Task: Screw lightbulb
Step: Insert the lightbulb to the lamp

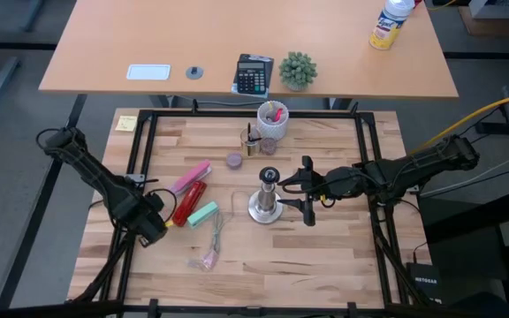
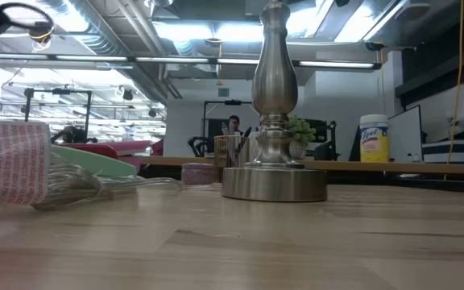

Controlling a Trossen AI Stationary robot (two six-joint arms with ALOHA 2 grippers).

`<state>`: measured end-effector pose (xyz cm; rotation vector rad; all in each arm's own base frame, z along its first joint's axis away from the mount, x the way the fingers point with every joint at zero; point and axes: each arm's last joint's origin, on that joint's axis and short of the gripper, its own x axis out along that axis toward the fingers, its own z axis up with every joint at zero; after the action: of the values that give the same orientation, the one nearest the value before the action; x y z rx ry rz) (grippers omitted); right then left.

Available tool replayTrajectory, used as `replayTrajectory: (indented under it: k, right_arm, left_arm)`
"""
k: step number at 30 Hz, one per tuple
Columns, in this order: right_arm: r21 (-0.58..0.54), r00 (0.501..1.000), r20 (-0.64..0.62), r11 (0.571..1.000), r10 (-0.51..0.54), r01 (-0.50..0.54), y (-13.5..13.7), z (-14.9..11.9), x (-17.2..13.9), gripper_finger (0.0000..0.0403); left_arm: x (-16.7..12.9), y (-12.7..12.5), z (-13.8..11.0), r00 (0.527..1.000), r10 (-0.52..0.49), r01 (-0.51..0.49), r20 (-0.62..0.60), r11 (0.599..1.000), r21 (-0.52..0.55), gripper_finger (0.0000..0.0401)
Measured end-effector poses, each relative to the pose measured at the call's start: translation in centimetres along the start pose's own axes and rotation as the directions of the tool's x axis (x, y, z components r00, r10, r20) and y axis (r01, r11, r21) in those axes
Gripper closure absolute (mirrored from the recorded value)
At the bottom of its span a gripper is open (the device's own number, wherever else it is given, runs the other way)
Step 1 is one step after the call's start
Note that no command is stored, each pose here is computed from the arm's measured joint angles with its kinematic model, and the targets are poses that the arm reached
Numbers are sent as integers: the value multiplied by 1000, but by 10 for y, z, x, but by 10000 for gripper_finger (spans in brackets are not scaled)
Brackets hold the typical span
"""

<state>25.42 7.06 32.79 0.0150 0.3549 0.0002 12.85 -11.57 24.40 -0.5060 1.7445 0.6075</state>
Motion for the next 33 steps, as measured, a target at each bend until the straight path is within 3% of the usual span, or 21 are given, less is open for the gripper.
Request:
replayTrajectory:
  k: [8,12,24,28,33]
  right_arm:
    - [0,1000,-2,1000,9,-9,0,0,0,176]
    - [0,1000,-3,1000,10,-10,0,0,0,176]
    - [0,1000,-2,1000,10,-10,0,0,0,176]
    - [0,1000,-2,1000,10,-10,0,0,0,176]
    - [0,1000,-2,1000,10,-10,0,0,0,176]
  left_arm:
    - [24,-15,5,991,-135,136,-22,973,184,201]
    - [35,-13,7,992,-121,123,-21,976,177,166]
    - [43,-12,5,988,-121,140,-98,967,215,152]
    - [43,-13,2,977,-130,177,-170,939,296,152]
    - [43,-13,-1,984,-118,165,-136,892,422,152]
